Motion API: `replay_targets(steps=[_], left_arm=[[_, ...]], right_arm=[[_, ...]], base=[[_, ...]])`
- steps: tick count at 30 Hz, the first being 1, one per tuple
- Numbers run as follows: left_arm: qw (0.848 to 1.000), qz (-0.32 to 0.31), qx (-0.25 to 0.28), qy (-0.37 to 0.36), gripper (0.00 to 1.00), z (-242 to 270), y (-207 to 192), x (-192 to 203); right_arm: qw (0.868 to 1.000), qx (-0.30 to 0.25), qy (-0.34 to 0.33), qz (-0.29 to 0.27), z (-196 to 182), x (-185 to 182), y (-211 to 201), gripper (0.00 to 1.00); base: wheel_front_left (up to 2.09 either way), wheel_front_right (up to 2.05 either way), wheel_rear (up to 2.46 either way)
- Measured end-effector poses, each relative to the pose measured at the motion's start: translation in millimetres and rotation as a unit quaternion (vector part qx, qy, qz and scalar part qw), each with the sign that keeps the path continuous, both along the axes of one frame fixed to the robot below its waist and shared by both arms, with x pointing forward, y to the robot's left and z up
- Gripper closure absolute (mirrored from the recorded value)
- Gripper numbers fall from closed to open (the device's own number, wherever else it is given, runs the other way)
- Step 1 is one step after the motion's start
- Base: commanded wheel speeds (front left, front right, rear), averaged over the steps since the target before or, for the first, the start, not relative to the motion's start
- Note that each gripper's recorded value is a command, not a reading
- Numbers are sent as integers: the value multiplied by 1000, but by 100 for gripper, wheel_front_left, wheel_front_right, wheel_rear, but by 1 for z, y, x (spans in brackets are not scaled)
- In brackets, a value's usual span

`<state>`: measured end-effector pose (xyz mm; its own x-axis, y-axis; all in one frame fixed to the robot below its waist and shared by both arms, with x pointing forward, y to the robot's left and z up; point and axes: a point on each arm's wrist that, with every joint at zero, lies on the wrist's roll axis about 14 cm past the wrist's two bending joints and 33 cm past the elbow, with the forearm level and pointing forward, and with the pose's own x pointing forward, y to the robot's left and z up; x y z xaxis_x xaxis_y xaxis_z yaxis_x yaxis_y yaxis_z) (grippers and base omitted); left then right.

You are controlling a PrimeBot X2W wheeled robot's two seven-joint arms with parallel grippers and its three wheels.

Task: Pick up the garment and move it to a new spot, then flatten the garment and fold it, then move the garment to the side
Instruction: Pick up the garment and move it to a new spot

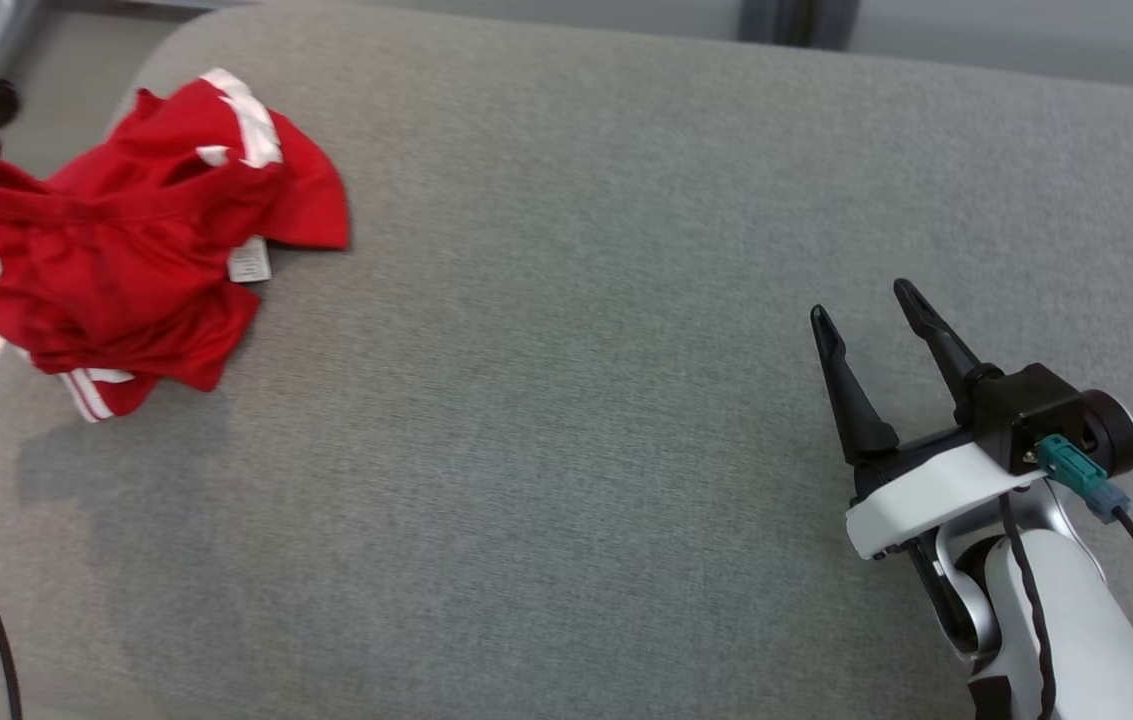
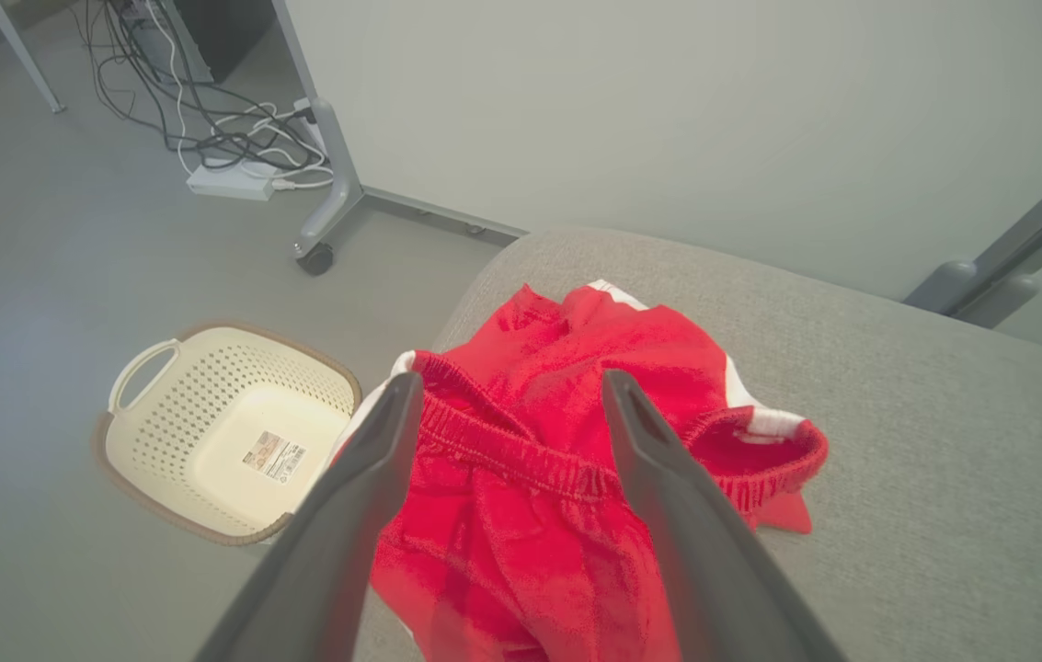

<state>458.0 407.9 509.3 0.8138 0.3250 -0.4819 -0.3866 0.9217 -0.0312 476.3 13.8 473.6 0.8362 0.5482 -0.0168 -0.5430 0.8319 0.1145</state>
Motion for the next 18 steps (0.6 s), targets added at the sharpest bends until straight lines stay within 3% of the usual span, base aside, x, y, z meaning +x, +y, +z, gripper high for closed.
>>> replay_targets(steps=[12, 13, 14, 15, 18], left_arm=[[988, 42, -64, 130, 0, -97, 3, 6], [987, 44, -69, 138, 36, -101, 2, 4], [987, 46, -73, 136, 81, -102, 1, 5], [987, 48, -75, 132, 100, -102, 1, 5], [991, 52, -60, 112, 100, -93, 8, 7]], right_arm=[[998, -19, 40, -40, -43, 16, -33, 0], [998, -19, 41, -41, -45, 16, -34, 0], [998, -19, 41, -42, -45, 17, -34, 0], [998, -19, 41, -41, -45, 17, -34, 0], [998, -18, 38, -39, -42, 17, -32, 0]], base=[[0, 0, 0], [0, 0, 0], [0, 0, 0], [0, 0, 0], [0, 0, 0]])
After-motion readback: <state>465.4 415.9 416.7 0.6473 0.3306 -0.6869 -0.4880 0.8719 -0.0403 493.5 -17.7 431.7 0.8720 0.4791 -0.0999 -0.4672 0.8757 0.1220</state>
